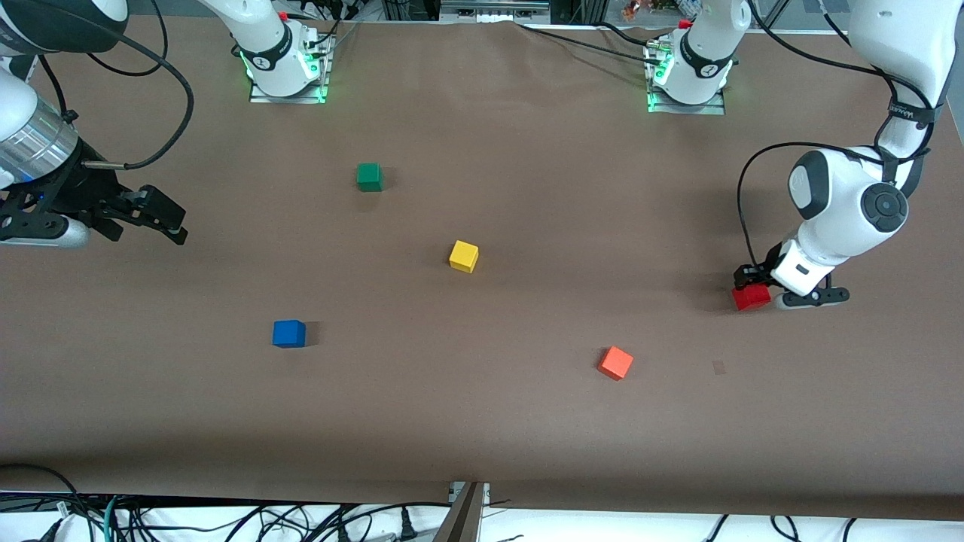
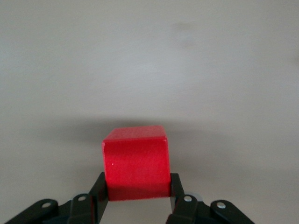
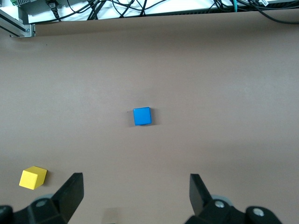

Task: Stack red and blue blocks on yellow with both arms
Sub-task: 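Lift the red cube and carry it over the yellow cube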

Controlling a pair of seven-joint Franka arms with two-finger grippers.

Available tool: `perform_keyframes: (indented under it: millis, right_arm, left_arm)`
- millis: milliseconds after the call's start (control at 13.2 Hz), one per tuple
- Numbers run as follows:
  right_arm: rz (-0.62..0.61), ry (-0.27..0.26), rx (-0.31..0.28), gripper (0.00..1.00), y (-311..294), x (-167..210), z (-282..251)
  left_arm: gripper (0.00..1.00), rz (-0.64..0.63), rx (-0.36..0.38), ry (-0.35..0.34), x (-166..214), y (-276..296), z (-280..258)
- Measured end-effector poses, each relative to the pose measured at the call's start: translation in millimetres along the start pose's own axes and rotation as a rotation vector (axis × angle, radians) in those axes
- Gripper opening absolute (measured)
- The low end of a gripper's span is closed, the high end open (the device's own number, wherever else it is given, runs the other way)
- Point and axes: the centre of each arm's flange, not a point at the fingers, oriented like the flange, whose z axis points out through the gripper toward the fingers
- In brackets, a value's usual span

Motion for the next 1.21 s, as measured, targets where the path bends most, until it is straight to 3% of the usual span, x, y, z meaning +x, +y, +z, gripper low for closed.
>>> perform_keyframes:
  millis: [227,454,909,1211]
  right_arm:
    - [0.000,0.000,0.000,1.00,0.1,0.1,0.1]
    - [0.000,0.000,0.000,1.00,0.1,0.1,0.3]
    - [0.000,0.000,0.000,1.00,0.0,0.2,0.6]
    - [0.000,0.001,0.000,1.00,-0.1,0.5,0.8]
  left_arm:
    - [0.56,0.025,-0.016,-0.052,16.1,105.6,-60.0]
    - [0.56,0.098,-0.008,-0.058,2.8,225.0,-84.0]
    - [0.56,0.132,0.030,-0.008,-83.2,470.6,-39.9]
    - [0.56,0.165,0.004,0.014,-120.0,547.1,-22.5]
